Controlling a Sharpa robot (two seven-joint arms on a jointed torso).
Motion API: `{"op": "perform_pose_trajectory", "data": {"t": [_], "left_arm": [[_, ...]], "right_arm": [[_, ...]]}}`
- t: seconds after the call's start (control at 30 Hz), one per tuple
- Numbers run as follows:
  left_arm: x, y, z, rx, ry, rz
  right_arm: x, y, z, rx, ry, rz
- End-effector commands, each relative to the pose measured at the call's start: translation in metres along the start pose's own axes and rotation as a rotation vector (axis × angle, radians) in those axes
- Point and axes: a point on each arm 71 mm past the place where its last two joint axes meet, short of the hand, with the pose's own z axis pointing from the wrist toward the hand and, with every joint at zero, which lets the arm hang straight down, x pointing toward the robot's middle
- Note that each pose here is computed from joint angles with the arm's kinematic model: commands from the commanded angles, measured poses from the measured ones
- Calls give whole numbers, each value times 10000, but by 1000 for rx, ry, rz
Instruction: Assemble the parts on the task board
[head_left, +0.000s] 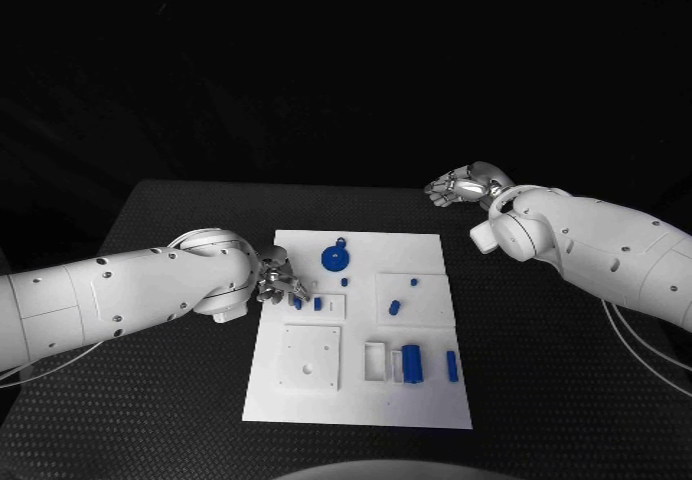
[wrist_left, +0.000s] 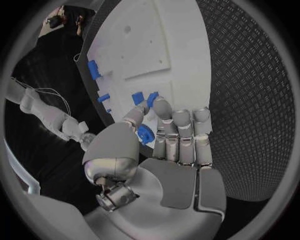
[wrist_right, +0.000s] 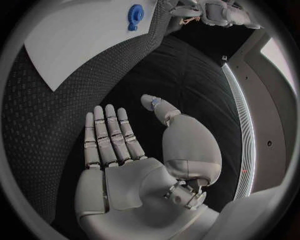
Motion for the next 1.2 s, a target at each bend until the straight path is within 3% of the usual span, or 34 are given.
{"op": "perform_pose_trajectory", "data": {"t": [0.03,0.77,1.2], "left_arm": [[8,-13,0,4,7,15],[3,20,2,-15,11,46],[-61,96,-12,-20,-56,-60]], "right_arm": [[12,7,-2,-8,13,2],[11,6,-3,-8,13,2],[12,-2,-3,-7,12,2]]}}
